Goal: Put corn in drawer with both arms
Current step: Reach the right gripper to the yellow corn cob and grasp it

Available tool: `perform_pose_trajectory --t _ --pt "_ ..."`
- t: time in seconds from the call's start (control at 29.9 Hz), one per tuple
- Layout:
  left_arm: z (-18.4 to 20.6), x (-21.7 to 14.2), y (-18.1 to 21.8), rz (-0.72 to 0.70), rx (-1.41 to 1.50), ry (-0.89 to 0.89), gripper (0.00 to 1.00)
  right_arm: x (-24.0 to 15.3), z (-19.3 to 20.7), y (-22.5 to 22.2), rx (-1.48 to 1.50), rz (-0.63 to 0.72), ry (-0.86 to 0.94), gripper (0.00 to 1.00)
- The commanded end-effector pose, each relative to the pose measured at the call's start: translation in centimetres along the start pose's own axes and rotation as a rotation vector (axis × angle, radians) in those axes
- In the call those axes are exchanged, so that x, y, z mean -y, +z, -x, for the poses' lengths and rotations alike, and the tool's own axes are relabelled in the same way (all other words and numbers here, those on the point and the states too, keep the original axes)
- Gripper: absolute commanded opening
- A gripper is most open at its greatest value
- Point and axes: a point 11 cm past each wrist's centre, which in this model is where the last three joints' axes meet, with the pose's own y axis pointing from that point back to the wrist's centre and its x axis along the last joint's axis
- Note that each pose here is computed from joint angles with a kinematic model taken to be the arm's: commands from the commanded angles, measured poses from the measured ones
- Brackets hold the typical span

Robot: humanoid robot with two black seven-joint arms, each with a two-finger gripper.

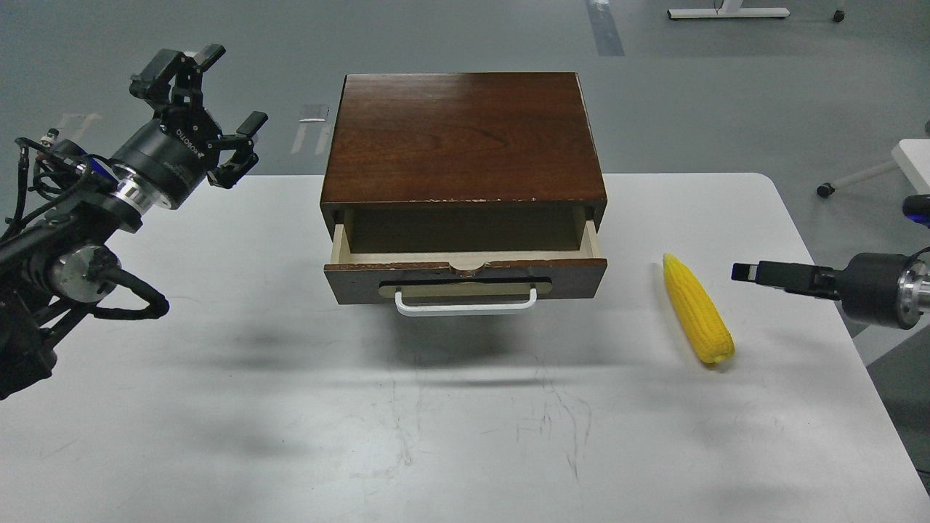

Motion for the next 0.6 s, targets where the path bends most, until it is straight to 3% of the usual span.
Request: perform_pose_trajectory --t 0.0,0.37,0.54,0.57 --pt "0.2 0.1 0.0 0.002 -0.005 -0.005 0.99 0.6 -0.5 0.5 -0.091 0.059 -0.048 1.0" --pt "0.3 0.0 0.1 0.002 -0.005 -0.009 0.99 6.0 0.3 -0.6 -0.181 0.075 -0.146 1.0" --pt "0.3 0.0 0.1 0.002 -0.009 -0.019 0.99 7.3 1.3 -0.7 -0.184 0.077 -0.179 0.91" --pt "0.3 0.0 0.1 0.002 -0.009 -0.019 0.99 7.4 1.7 -0.6 -0.186 0.08 -0.192 0.86"
